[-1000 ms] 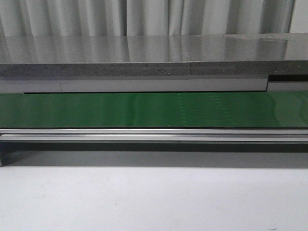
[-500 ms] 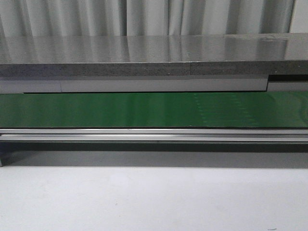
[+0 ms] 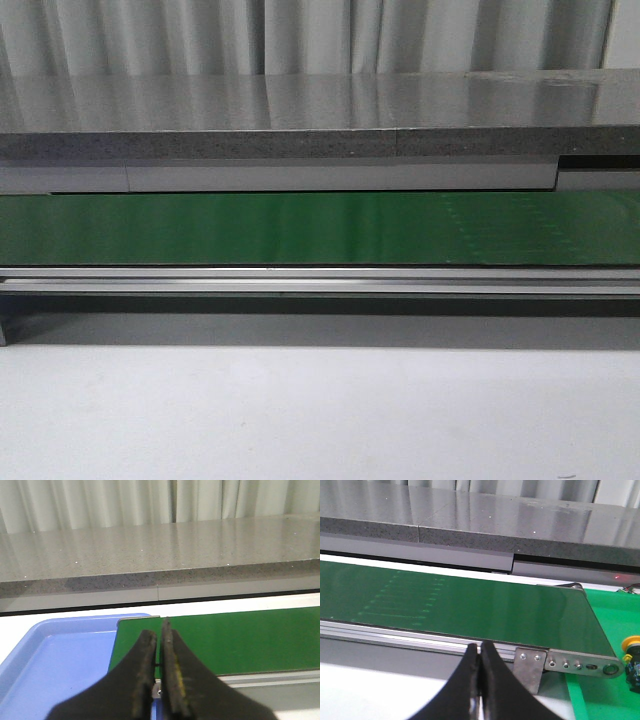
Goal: Move button from left to right
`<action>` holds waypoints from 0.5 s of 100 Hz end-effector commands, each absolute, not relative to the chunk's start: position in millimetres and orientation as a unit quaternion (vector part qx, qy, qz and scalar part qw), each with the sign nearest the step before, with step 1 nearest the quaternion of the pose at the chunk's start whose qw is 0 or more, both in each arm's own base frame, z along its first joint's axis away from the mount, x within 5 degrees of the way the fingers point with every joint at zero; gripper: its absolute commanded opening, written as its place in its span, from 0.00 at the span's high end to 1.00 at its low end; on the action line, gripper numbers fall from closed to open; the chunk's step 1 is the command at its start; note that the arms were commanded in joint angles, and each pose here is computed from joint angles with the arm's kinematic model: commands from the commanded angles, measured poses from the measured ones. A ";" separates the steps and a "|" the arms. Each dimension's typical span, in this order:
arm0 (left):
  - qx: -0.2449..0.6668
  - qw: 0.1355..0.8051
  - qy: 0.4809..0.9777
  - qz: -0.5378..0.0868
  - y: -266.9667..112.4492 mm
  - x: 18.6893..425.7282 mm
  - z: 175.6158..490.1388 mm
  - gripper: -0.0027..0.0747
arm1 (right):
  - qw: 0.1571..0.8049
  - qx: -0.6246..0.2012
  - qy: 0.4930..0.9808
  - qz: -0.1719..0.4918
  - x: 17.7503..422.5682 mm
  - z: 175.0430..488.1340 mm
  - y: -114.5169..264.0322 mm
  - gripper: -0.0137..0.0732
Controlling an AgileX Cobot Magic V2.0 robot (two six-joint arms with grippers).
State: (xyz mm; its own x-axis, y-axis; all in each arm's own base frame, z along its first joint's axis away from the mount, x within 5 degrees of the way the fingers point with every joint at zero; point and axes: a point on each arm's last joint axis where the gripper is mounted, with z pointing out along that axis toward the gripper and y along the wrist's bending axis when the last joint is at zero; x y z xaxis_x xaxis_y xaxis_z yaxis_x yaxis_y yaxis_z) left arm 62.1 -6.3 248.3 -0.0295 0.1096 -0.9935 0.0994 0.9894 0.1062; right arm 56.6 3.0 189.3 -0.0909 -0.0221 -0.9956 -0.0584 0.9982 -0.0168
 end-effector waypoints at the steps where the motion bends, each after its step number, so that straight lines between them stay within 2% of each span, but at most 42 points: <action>1: 0.054 0.729 0.682 -0.011 -5.8 62.1 258.9 0.96 | 0.711 -0.032 0.703 0.012 55.8 198.0 3.4 0.98; 16: 0.054 0.744 0.666 -0.009 -5.5 59.0 243.6 0.96 | 0.711 -0.032 0.703 0.012 55.8 198.0 3.4 0.98; 50: 0.053 0.747 0.663 -0.010 -5.0 53.8 207.0 0.96 | 0.711 -0.032 0.703 0.012 55.8 198.0 3.4 0.98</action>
State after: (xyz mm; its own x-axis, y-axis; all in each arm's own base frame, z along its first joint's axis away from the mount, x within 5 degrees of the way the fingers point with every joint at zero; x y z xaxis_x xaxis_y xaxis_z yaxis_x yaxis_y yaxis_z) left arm 55.8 -4.6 206.7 0.0214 0.0771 -0.9968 0.0808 0.9936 0.0785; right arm 56.6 3.0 189.3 -0.0909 -0.0221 -0.9956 -0.0584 0.9982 -0.0168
